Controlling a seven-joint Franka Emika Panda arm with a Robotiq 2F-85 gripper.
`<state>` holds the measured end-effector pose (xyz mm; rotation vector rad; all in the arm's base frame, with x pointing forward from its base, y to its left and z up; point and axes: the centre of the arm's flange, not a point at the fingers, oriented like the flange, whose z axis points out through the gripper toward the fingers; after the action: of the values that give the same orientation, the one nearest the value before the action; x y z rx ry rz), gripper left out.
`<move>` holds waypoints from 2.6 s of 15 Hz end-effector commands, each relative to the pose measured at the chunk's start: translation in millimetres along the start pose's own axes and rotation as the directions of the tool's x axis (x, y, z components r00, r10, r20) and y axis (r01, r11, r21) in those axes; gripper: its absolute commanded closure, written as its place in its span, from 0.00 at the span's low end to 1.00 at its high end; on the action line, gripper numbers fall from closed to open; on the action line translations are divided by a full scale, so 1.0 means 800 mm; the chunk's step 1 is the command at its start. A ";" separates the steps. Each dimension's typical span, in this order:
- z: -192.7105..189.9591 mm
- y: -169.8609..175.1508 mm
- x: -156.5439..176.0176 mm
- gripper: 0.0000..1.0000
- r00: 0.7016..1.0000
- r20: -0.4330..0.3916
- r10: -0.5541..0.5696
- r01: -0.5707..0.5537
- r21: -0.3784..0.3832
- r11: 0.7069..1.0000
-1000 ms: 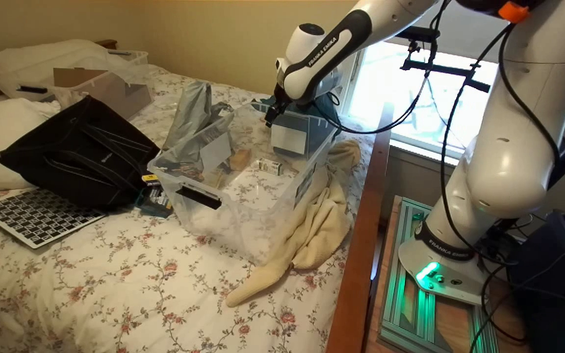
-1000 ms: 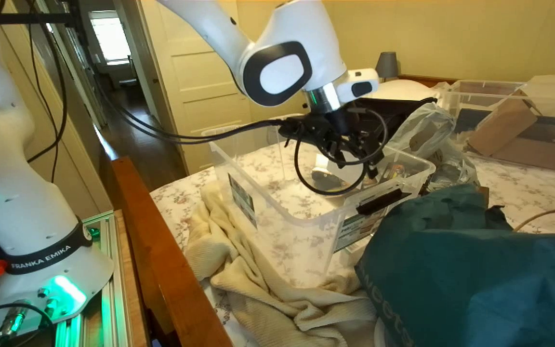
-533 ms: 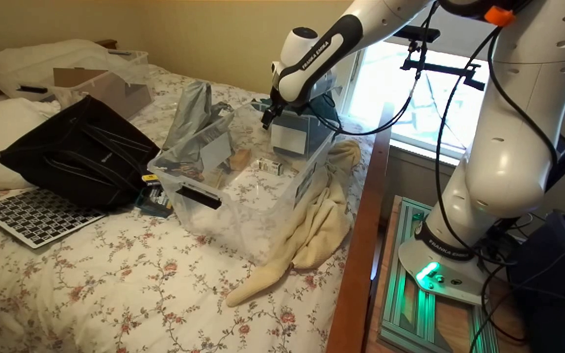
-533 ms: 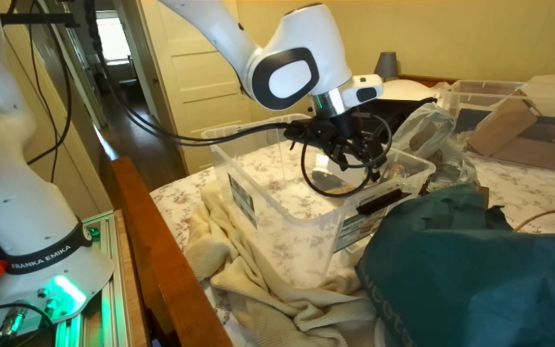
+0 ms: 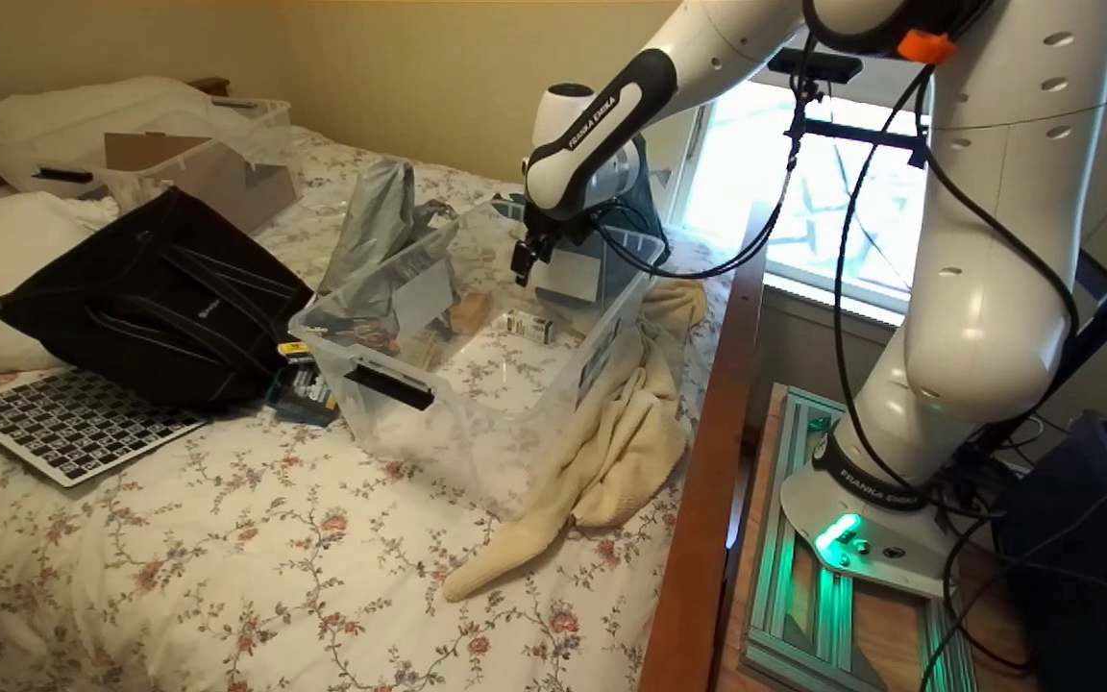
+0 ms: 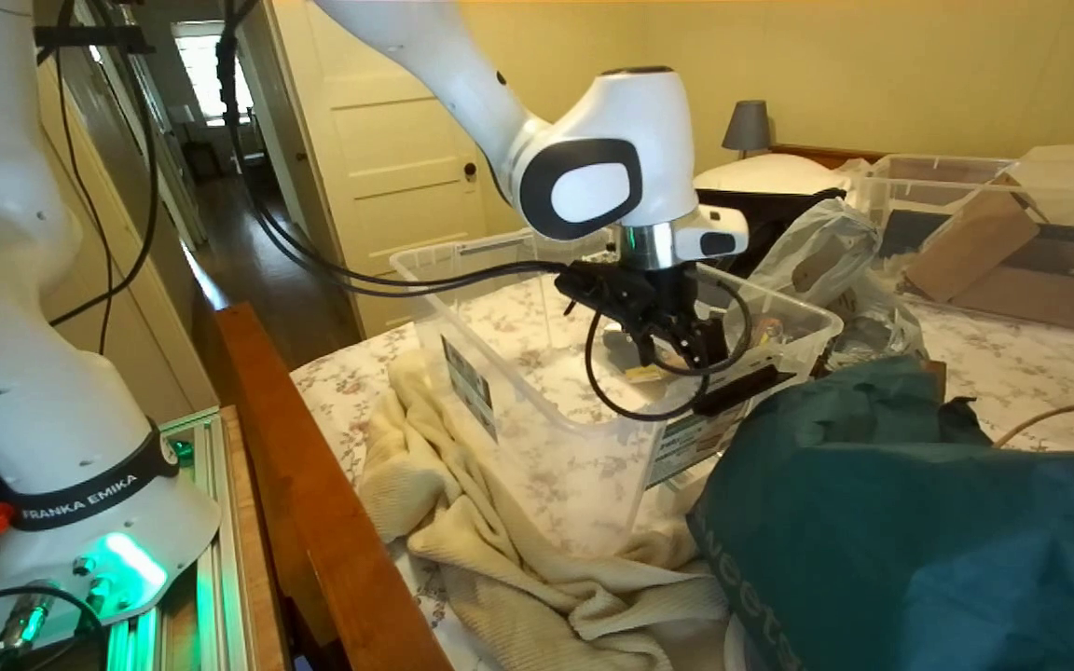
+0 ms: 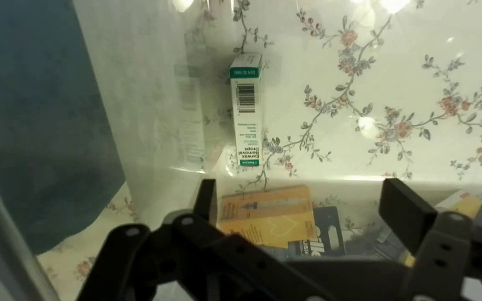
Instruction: Pick up the box from the bucket and put it on the bed
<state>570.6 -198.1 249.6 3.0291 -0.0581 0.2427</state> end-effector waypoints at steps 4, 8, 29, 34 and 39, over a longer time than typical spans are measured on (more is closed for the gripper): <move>0.073 0.010 0.039 0.00 0.997 0.075 0.011 -0.012 0.018 1.000; 0.102 0.001 0.052 0.00 0.996 0.094 -0.007 0.004 0.031 1.000; 0.110 -0.043 0.067 0.00 0.947 0.320 -0.022 -0.004 0.078 0.997; 0.101 -0.055 0.066 0.00 0.944 0.311 0.116 -0.105 -0.052 0.993; 0.061 -0.052 0.060 0.00 0.932 0.253 0.261 -0.199 -0.244 0.949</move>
<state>644.2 -170.6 181.2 2.9256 -0.3494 -0.2024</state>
